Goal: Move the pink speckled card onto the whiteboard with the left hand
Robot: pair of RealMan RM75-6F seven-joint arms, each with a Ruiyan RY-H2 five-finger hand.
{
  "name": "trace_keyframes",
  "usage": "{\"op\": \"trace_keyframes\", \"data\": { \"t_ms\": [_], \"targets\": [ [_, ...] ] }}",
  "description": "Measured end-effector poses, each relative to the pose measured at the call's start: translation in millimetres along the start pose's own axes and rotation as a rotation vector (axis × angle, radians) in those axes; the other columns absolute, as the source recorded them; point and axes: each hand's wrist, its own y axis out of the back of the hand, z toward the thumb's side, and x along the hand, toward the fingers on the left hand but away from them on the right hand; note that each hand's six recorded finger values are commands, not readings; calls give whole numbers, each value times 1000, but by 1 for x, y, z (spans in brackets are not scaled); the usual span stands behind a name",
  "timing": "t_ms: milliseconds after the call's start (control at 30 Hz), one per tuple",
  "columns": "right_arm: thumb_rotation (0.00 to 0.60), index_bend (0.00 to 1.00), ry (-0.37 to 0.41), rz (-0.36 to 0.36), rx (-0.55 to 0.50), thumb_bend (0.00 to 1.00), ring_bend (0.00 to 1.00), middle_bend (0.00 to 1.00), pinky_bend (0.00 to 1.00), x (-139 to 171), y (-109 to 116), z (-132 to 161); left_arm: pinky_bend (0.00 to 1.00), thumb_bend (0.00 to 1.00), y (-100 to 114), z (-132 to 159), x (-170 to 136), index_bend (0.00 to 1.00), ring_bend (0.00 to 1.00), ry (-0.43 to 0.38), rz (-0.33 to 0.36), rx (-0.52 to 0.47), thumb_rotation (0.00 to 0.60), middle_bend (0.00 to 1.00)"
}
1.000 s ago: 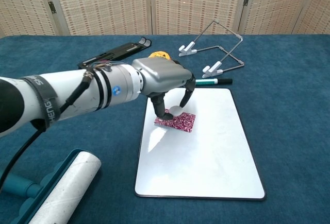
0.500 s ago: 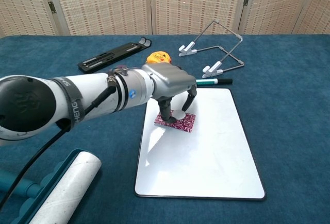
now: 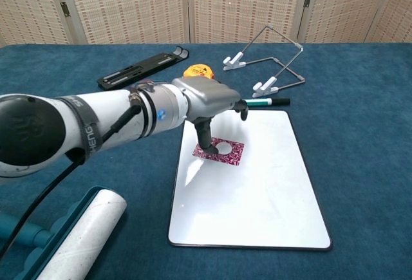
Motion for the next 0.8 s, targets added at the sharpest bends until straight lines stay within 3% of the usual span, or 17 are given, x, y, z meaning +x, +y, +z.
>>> {"op": "trace_keyframes", "data": {
  "t_ms": [167,367,600,800],
  "targets": [
    [600,102,0,-4,-5,230,141,111,0,0,1,-1,0,298,9,-31,-16,220,126,74,44,-119,600,190],
    [600,103,1,0,-22,229,140,111,0,0,2,-4,0,302,10,-100,-52,229,126,235,104,-238,600,190],
    [600,102,28,26,-92,229,131,111,0,-3,0,-3,0,307,-2,-176,-117,246,130,428,202,-316,600,190],
    [600,103,60,58,-162,230,123,107,0,-6,-4,0,0,307,-16,-214,-185,256,128,542,290,-333,600,190]
  ]
}}
